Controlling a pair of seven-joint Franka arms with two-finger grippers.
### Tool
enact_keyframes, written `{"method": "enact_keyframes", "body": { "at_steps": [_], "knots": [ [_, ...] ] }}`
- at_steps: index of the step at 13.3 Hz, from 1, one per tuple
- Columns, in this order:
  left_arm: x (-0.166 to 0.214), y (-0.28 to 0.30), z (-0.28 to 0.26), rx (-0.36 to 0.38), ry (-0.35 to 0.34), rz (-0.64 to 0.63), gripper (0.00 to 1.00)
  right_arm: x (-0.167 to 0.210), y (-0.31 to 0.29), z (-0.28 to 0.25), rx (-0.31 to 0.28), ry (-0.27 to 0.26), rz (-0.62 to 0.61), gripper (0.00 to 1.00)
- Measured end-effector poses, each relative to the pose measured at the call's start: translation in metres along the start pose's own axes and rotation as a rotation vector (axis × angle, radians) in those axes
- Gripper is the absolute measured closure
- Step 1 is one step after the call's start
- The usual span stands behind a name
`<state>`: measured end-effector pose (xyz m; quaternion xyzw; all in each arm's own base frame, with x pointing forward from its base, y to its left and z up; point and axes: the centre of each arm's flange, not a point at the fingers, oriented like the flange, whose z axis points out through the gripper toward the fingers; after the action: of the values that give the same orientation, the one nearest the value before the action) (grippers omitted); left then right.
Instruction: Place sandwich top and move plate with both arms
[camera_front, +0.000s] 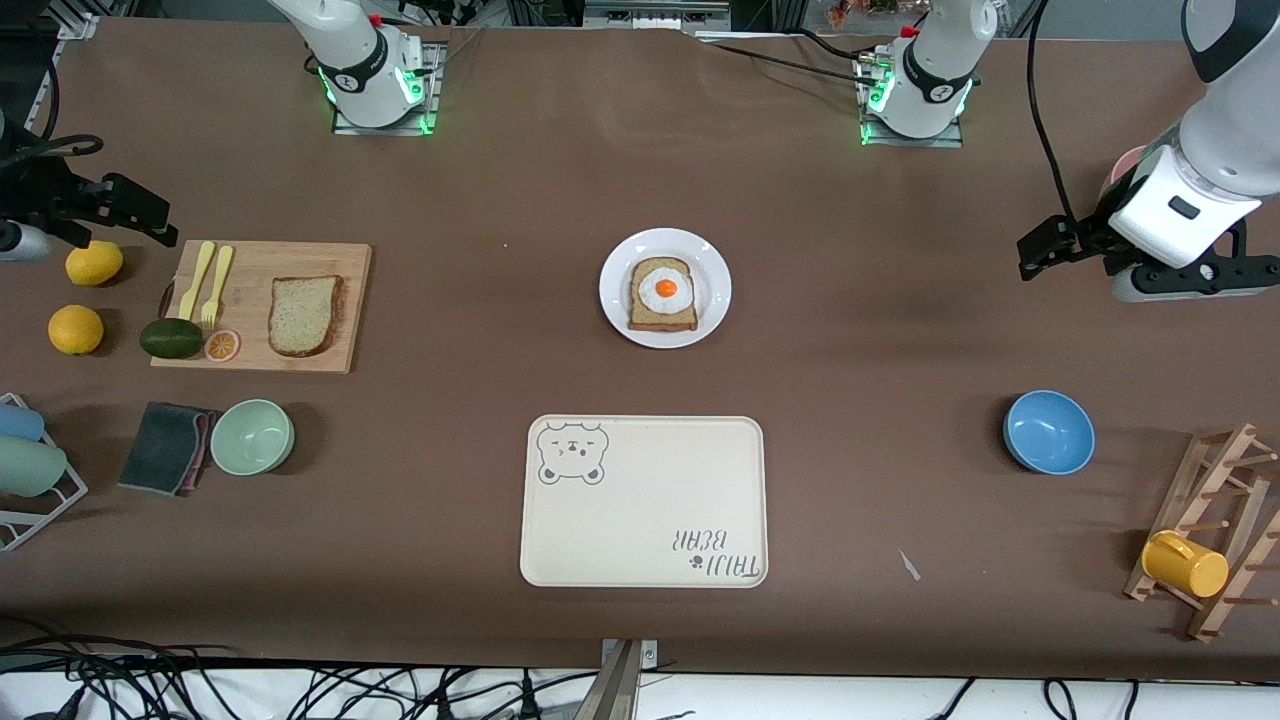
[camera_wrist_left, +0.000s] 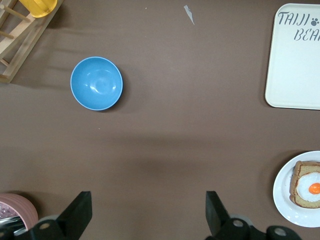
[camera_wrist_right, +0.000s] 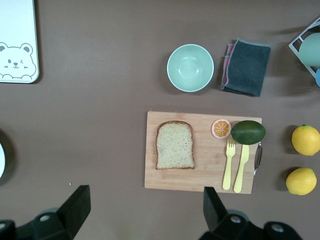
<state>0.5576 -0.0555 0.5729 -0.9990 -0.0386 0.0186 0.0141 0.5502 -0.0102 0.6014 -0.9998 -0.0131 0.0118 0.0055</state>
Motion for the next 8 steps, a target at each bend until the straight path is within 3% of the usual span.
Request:
{"method": "enact_keyframes", "body": {
  "at_steps": [2,8],
  "knots": [
    [0.0,0.0,0.0,0.0,0.0,0.0,0.0,0.0,-0.001,0.001,0.0,-0.004,-0.002,0.0],
    [0.0,0.0,0.0,0.0,-0.001,0.0,0.0,0.012,-0.006,0.055,0.002,-0.127,-0.005,0.0]
  ]
}}
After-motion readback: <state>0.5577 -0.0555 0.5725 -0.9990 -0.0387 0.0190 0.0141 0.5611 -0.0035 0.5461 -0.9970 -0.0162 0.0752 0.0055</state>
